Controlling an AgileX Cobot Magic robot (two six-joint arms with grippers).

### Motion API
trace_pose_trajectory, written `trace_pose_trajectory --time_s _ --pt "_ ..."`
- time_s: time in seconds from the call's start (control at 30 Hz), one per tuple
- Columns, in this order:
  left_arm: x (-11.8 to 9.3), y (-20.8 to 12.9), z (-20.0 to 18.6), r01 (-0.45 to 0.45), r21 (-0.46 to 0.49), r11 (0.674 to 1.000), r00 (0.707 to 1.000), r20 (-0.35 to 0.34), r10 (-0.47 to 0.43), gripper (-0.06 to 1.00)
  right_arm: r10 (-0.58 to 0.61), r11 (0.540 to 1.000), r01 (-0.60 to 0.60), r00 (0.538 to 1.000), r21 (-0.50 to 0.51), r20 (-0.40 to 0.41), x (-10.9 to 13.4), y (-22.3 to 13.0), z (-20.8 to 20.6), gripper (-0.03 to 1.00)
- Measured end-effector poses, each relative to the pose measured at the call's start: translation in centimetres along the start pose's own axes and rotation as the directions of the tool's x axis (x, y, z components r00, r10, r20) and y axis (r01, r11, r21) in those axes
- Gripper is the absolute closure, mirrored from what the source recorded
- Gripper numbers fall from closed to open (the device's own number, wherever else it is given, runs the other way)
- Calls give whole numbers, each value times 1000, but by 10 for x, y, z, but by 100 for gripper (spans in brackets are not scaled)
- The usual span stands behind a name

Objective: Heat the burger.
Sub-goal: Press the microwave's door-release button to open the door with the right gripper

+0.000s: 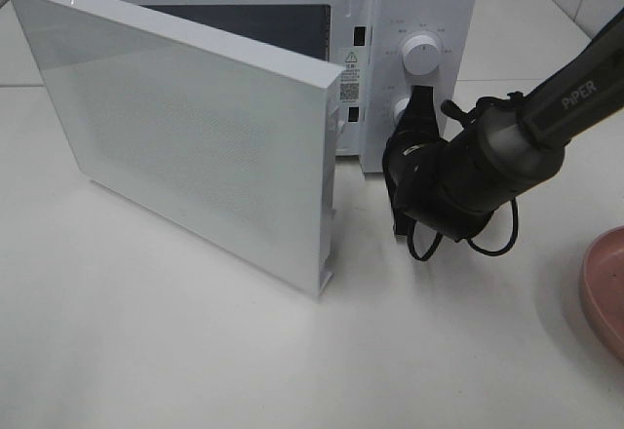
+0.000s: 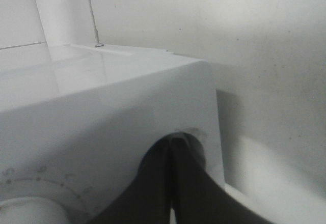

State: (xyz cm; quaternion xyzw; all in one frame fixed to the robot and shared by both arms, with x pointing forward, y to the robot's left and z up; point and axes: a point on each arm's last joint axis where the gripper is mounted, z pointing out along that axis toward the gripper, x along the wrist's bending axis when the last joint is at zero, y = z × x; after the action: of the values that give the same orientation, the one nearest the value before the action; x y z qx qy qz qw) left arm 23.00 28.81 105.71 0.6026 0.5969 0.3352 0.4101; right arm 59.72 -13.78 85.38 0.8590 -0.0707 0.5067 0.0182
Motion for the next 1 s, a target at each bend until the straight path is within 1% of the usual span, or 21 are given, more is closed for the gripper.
trace_pose_trajectory --time_s 0.13,0.4,0.57,0.67,0.83,0.9,1.0 --pt "0 0 0 0 0 1000 1000 0 0 -3 -7 1000 7 1000 1 1 0 0 0 96" --pt "0 0 0 0 0 1000 1000 0 0 -3 -61 998 61 998 -2 4 0 0 1 96" --pt "0 0 0 0 0 1000 1000 0 0 -3 -64 998 64 998 -2 8 -1 0 1 96" --pt "0 0 0 0 0 1000 1000 0 0 -3 -65 998 65 998 4 13 0 0 0 96" --pt "0 0 0 0 0 1000 1000 0 0 -3 -97 995 96 995 27 14 1 3 -4 96" --pt "0 0 0 0 0 1000 1000 0 0 -3 -130 990 129 991 50 17 1 5 -6 96" --pt "0 0 0 0 0 1000 1000 0 0 -3 -135 990 133 991 52 17 0 5 -6 96"
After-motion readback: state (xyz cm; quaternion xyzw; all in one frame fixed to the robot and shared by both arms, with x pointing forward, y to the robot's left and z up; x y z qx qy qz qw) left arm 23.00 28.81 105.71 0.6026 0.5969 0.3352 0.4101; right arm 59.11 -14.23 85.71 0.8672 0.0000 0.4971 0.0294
